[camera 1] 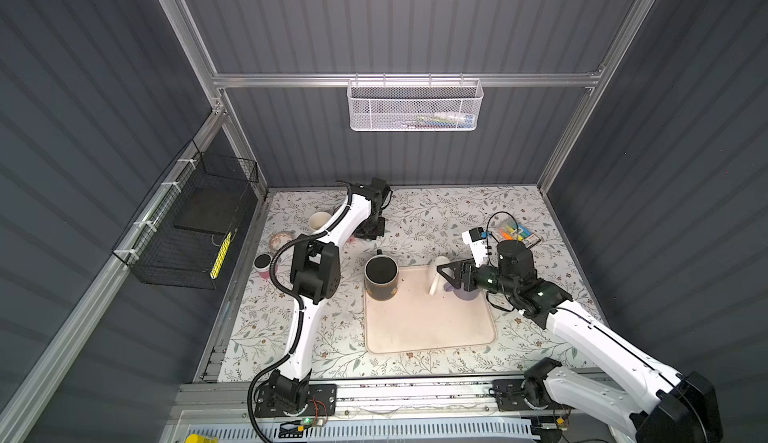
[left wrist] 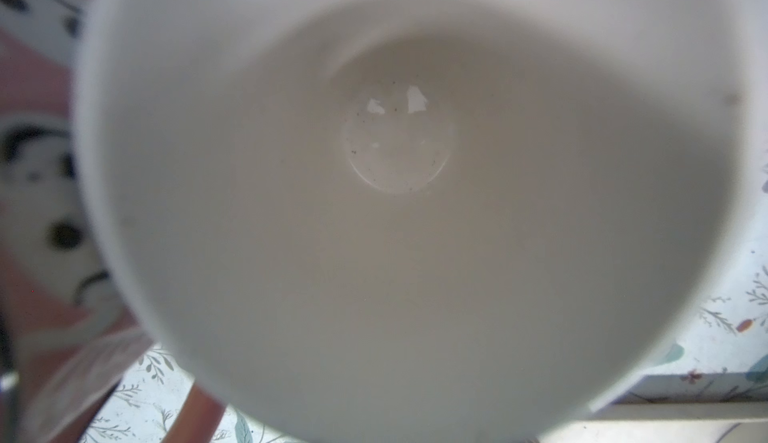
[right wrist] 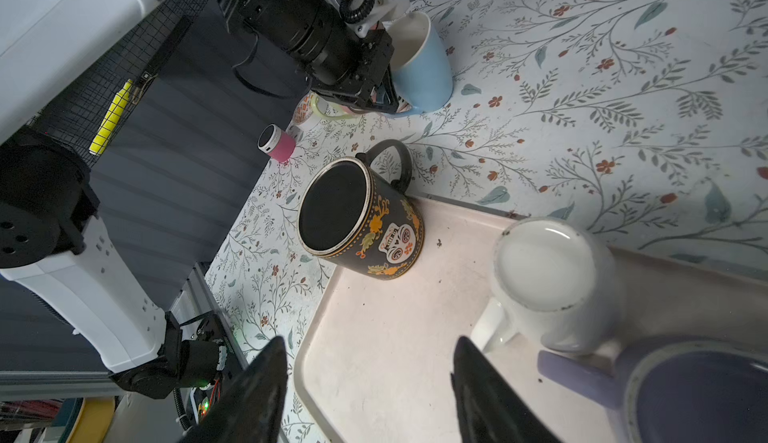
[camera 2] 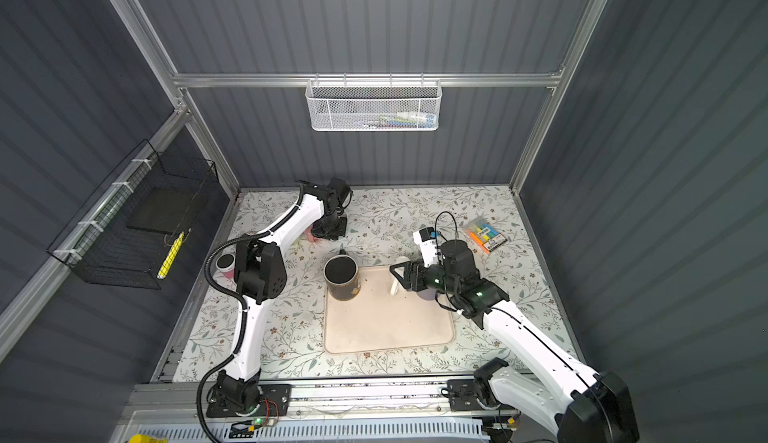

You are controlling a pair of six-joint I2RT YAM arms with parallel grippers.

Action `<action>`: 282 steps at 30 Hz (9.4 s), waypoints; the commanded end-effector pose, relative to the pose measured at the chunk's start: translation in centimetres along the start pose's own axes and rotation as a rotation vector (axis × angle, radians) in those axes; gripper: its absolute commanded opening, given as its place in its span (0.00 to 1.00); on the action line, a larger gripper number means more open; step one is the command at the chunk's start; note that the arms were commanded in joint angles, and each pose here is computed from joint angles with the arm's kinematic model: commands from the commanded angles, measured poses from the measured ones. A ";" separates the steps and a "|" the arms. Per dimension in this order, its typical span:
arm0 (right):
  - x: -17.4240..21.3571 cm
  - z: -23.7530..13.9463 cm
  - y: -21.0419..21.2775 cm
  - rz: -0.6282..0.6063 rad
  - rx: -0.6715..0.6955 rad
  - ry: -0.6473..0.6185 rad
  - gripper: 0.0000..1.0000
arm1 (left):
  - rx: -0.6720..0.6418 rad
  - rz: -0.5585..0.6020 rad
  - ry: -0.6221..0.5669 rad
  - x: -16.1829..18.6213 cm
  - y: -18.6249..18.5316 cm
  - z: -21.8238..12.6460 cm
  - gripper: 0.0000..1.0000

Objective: Turn the mug right side up
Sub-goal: 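Lower the light blue mug upright beside the pink mug and open the left gripper, then withdraw the left gripper while lowering the right gripper over the upside-down white mug, then lower the right gripper around the upside-down white mug and close on it, then lift the white mug off the tray with the right gripper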

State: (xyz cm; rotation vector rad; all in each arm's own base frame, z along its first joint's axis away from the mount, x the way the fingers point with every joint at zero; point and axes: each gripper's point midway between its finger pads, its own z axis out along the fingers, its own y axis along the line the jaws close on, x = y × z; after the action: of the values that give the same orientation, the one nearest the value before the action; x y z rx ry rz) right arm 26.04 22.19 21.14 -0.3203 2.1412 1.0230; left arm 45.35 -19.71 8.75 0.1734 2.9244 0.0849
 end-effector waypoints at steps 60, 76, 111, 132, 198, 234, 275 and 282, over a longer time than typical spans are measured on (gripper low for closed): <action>1.1 -1.5 -4.5 0.145 0.560 0.187 0.62 | 0.248 -0.022 -0.489 8.2 3.6 -15.9 1.00; 2.6 1.6 -4.7 0.168 0.655 0.254 0.60 | 0.351 -0.024 -0.559 13.3 4.2 -18.2 1.00; 6.0 8.5 -6.7 0.229 0.710 0.342 0.54 | 0.373 0.023 -0.604 15.9 4.8 -19.3 1.00; 6.9 8.4 -8.7 0.154 0.808 0.398 0.42 | 0.354 0.027 -0.605 16.0 5.1 -19.0 1.00; 10.9 6.7 -5.2 0.102 0.496 0.334 0.22 | 0.279 0.009 -0.497 15.5 5.3 -15.3 1.00; 9.1 5.9 -7.3 0.052 0.836 0.375 0.37 | 0.316 0.016 -0.523 15.9 5.0 -16.2 1.00; 8.0 6.0 -8.7 0.002 0.824 0.487 0.27 | 0.306 0.016 -0.503 16.0 5.0 -15.6 1.00; 8.1 6.3 -9.0 0.008 0.830 0.497 0.26 | 0.308 0.016 -0.504 16.0 5.0 -15.6 1.00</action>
State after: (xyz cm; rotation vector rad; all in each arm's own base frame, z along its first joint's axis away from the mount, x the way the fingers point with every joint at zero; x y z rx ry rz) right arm 27.85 21.85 7.72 -0.1484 2.7787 0.0013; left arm 27.62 -13.65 21.94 0.2121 2.3849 -0.3585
